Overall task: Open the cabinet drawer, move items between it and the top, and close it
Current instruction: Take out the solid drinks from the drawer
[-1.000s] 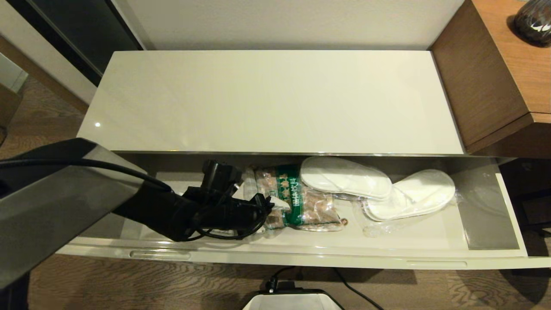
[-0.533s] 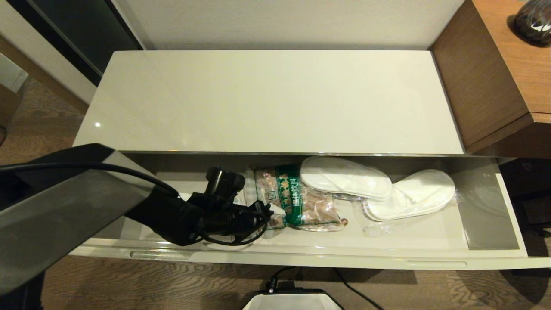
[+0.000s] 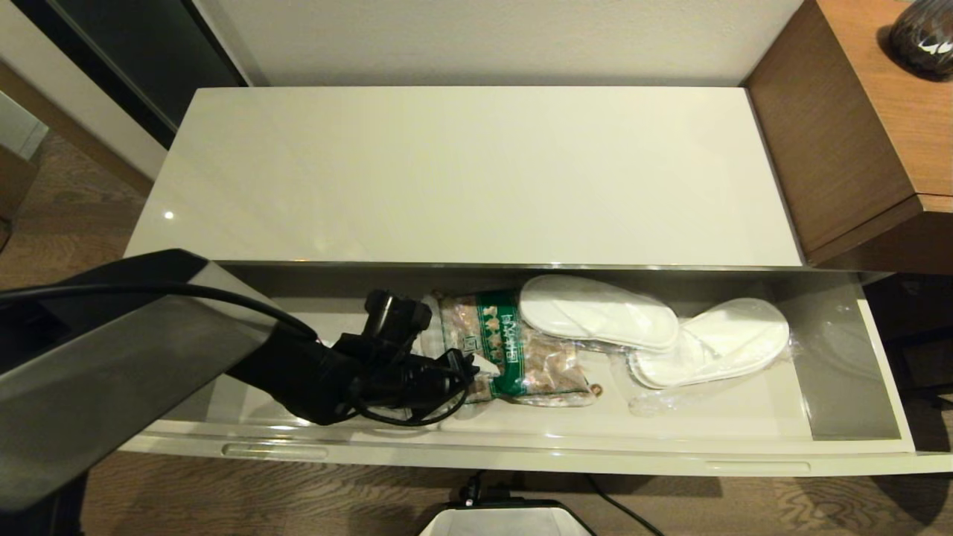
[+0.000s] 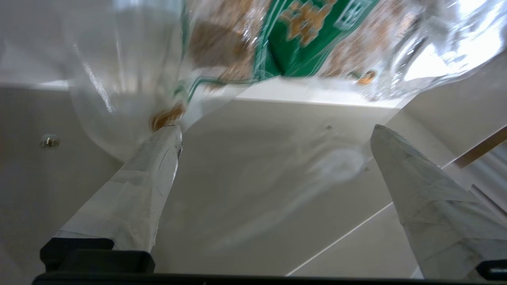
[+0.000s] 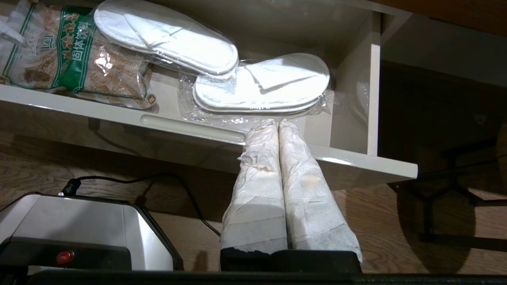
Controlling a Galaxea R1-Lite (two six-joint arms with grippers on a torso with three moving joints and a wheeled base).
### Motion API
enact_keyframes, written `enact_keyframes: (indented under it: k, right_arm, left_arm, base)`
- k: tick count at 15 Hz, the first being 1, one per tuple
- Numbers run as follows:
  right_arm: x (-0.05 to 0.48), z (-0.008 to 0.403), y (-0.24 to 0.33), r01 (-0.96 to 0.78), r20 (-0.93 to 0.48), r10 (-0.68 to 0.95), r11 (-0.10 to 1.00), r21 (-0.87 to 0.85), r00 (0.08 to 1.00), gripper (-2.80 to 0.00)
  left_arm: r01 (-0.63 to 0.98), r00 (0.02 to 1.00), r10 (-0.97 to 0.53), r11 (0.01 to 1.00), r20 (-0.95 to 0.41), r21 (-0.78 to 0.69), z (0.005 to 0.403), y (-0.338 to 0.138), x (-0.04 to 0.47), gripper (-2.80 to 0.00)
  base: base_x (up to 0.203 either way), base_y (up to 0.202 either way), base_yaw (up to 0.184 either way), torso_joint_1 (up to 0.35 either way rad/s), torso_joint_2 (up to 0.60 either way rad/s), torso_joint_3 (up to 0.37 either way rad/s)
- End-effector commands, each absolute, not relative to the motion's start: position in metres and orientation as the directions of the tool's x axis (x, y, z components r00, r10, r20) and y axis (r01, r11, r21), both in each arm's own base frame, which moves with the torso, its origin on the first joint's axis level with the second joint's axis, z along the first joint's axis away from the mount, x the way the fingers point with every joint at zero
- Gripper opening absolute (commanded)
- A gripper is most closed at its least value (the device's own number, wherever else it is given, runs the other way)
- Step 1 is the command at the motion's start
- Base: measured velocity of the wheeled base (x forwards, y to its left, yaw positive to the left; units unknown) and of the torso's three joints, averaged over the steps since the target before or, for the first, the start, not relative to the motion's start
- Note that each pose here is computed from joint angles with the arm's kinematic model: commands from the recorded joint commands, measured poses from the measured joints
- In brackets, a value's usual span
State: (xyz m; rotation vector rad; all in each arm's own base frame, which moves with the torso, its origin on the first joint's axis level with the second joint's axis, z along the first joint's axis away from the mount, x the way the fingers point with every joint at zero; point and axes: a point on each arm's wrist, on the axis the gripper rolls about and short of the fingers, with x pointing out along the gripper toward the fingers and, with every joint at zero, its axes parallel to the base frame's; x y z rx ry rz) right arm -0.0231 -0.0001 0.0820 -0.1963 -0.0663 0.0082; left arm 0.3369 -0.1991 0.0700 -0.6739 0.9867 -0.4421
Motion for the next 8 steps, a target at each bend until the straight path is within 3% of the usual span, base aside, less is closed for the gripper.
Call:
enact_keyframes:
  k: [1,8]
  right_arm:
    - [-0.025,0.081,0.000,0.002,0.086,0.015,0.981,-0.196,0.996,-2.80]
    - [-0.025,0.081,0.000,0.002,0.086,0.015,0.981,-0.196,0.996,-2.80]
  left_arm:
    - [0.071,0.511,-0.638,0.699,-0.575,-0.712,0.086,-0.199,0.334,0.00]
    - [0.085,0.508,-0.648,0.694,-0.568,-0.715,0.117,-0.204,0.338,0.00]
  base:
    - [0.000,0.000,0.000,0.000,0.00,0.000]
    - [0.000,0.000,0.000,0.000,0.00,0.000]
